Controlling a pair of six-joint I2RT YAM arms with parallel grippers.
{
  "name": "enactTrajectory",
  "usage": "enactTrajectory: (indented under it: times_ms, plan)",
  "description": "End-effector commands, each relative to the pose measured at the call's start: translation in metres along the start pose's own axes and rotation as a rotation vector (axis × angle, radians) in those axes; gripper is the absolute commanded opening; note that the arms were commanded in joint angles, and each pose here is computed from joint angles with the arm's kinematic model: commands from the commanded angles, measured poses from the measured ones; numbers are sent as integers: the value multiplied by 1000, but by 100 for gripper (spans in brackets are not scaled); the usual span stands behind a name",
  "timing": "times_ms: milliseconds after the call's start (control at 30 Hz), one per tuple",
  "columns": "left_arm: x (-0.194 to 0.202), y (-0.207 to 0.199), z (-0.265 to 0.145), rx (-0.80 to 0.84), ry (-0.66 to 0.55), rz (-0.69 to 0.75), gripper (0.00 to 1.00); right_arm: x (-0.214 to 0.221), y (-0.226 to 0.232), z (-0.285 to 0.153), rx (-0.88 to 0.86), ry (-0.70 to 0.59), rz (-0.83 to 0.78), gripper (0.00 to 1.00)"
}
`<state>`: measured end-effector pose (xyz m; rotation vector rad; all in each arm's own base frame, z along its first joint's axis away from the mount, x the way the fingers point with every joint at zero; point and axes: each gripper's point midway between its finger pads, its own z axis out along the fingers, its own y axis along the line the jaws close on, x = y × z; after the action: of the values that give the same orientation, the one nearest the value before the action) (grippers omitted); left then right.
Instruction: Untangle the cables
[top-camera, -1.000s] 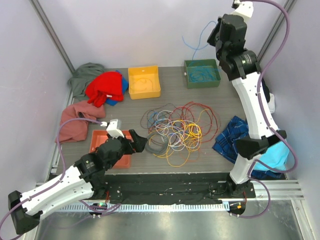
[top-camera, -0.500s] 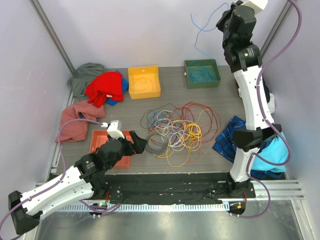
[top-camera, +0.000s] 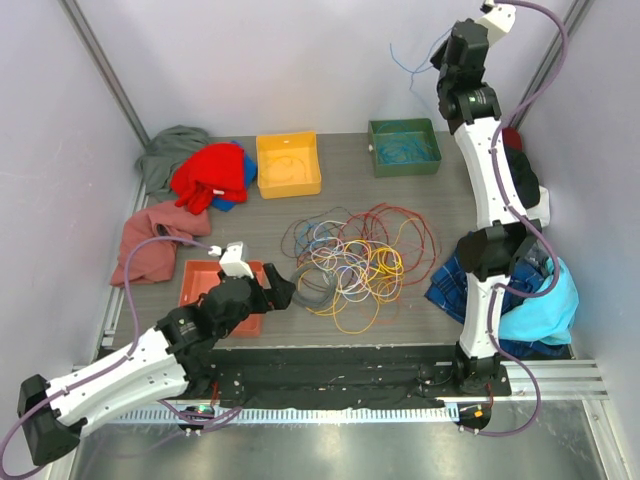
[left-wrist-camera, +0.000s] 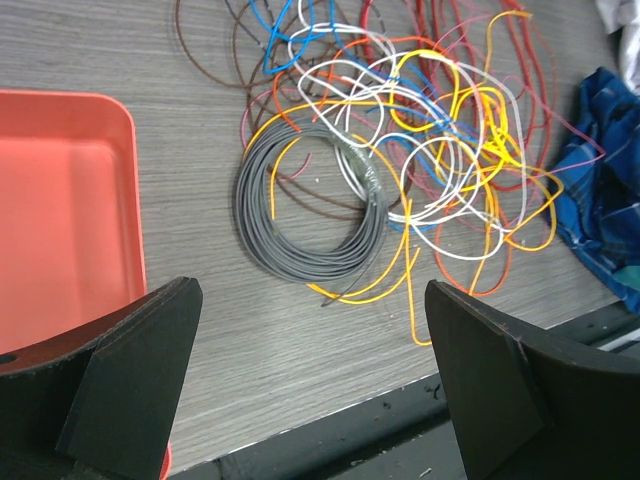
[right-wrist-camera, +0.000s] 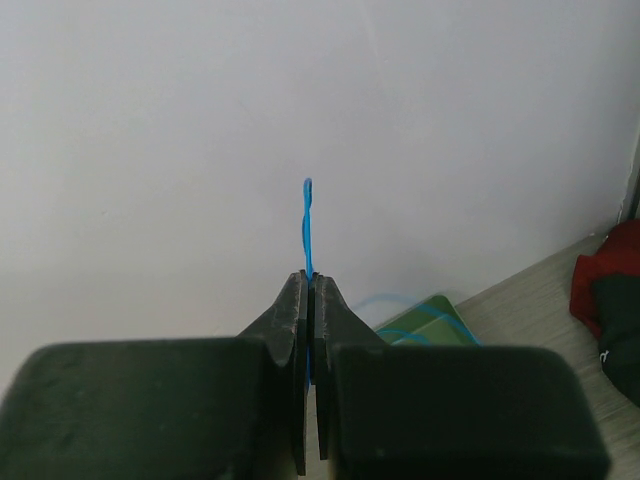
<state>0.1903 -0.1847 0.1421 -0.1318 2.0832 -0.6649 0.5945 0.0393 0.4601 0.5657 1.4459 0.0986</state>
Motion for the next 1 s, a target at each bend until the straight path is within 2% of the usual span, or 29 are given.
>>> enactTrajectory:
  times_ms: [0,333,633,967]
  plan:
    - [-6,-7,4,11,-17,-5,100,-11,6,12,-40,-51,72,1]
    - [-3,-9,13,-8,-3,1,100,48,-10,37,-23,41,57,1]
    - [-1,-12,16,-3,7,2,100,27,3,30,-74,9,96,1]
    - [-1,-9,14,-2,-4,-6,100,63,5,41,-102,68,120,1]
